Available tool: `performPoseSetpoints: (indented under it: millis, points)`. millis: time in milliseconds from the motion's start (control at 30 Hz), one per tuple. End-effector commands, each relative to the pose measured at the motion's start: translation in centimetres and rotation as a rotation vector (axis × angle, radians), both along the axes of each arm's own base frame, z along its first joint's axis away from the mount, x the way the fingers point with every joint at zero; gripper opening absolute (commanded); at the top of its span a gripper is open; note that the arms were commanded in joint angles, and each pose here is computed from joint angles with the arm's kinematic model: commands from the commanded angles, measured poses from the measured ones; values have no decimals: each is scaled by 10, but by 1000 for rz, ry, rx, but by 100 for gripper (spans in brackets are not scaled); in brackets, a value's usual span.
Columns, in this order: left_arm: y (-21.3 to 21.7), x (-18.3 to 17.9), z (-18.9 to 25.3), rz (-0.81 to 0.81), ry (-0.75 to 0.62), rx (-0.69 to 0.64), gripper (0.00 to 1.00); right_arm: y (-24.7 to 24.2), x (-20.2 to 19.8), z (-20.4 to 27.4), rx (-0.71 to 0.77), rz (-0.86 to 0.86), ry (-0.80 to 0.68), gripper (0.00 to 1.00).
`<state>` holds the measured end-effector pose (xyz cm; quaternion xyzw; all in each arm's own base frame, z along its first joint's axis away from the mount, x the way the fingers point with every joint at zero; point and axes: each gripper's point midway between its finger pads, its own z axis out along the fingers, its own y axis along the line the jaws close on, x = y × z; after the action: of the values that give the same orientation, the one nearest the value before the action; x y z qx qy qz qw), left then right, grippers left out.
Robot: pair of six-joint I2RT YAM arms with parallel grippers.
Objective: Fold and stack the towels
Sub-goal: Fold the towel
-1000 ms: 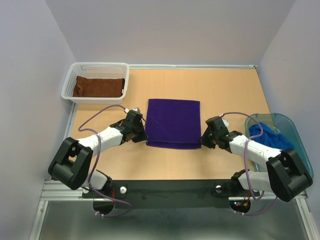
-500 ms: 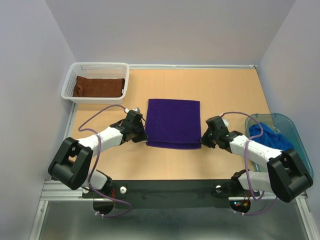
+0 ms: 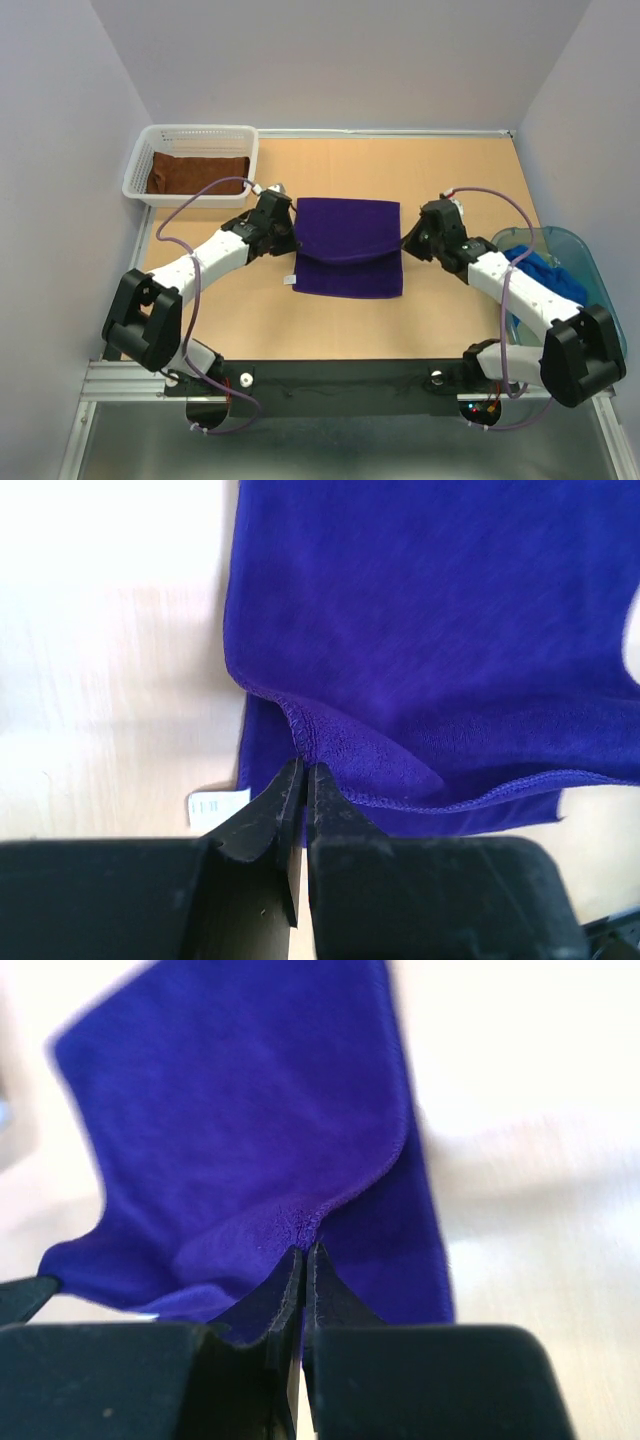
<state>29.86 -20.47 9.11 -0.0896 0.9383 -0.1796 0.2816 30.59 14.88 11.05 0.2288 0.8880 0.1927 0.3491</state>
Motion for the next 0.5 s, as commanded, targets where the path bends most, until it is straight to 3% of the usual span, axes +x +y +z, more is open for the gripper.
performPoseSetpoints:
  millis: [0,167,300,467]
  points:
    - [18,2,36,39,-64,53,0,2,-4,43,18,60,-78,0]
    - [19,-34,17,23,-17,-15,0,10,-48,9,117,117,39,0]
    - [9,-67,-26,-29,102,-51,0,-1,-74,-39,96,82,161,0]
    - [3,-80,-52,-57,161,-45,0,-13,-86,-72,31,50,248,0]
